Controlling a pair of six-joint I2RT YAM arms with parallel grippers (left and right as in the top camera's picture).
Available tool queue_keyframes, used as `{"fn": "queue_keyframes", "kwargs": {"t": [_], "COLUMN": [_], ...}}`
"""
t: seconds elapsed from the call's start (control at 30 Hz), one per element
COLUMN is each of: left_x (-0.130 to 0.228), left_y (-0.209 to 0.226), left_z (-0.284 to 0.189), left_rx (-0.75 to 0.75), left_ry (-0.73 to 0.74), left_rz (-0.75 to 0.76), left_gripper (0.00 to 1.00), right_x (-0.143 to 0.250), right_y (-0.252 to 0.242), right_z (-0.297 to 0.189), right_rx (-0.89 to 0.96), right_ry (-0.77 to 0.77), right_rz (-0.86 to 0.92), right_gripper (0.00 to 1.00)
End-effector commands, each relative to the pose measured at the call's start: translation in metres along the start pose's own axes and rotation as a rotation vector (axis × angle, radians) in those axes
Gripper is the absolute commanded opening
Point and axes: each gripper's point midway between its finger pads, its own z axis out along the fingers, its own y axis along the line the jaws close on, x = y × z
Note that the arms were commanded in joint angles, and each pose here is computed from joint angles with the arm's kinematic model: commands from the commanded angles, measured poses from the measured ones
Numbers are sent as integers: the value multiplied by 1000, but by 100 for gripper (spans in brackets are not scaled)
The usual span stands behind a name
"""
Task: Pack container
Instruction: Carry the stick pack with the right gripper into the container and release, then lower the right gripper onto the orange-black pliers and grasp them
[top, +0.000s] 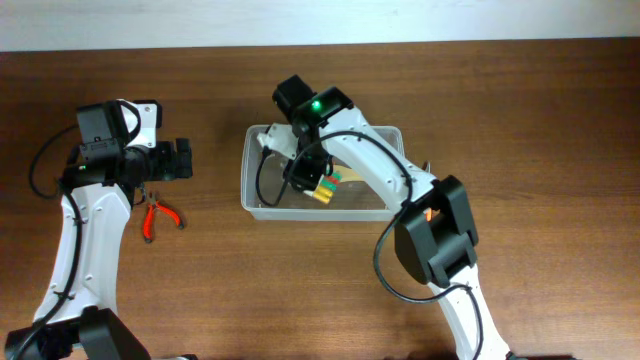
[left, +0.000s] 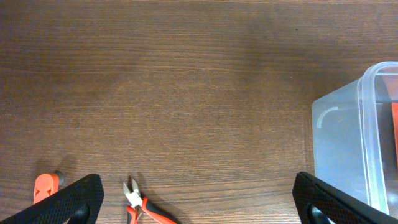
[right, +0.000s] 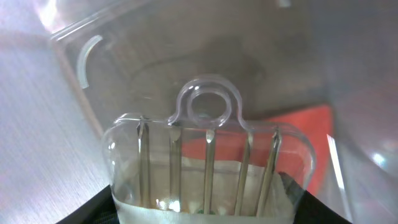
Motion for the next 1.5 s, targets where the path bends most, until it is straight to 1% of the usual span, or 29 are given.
{"fn": "queue_keyframes", "kwargs": {"t": [0.0,0.07,0.1,0.13,0.17,0.27,0.37,0.53,0.6,0.63,0.7,0.73,0.8,0.87,0.93,1.0,1.1,1.13,1.2,1.33,1.47], "left_x": [-5,-5,-5,-5,-5,-5,-5,-5,-5,-5,-5,-5,-5,-5,-5,-5,-5,-5,-5,-5,-5], "left_y": [1,1,1,1,1,1,1,1,1,1,1,1,1,1,1,1,1,1,1,1,1], "left_z": [-1,-1,-1,-1,-1,-1,-1,-1,-1,-1,-1,-1,-1,-1,-1,-1,-1,-1,-1,-1,-1], "left_rx": [6,6,6,6,6,6,6,6,6,6,6,6,6,6,6,6,6,6,6,6,6], "left_ry": [-10,-10,-10,-10,-10,-10,-10,-10,-10,-10,-10,-10,-10,-10,-10,-10,-10,-10,-10,-10,-10], "left_rz": [-5,-5,-5,-5,-5,-5,-5,-5,-5,-5,-5,-5,-5,-5,-5,-5,-5,-5,-5,-5,-5], "left_gripper": [99,99,99,99,99,99,99,99,99,99,99,99,99,99,99,99,99,99,99,99,99], "right_x": [-15,-16,-16,-15,-13,-8,0,32,48,65,84,107,129,152,177,200,229,238,248,268,277], "right_y": [31,37,36,35,31,14,-11,-58,-72,-87,-100,-111,-124,-136,-146,-151,-145,-139,-129,-106,-94], "right_z": [10,12,12,13,11,-1,-33,-119,-157,-190,-216,-235,-241,-238,-223,-201,-159,-143,-118,-74,-56], "right_rx": [-81,-85,-78,-66,-39,60,188,410,446,475,471,422,373,325,283,257,199,178,148,101,79], "right_ry": [-28,-20,-15,-6,8,43,69,77,20,-49,-122,-187,-226,-240,-214,-158,-37,11,79,192,243], "right_rz": [-159,-185,-187,-190,-185,-133,-29,212,348,496,637,738,865,1033,1194,1310,1448,1468,1482,1492,1478], "right_gripper": [60,61,76,84,99,99,99,99,99,99,99,99,98,99,99,99,99,100,97,96,96]}}
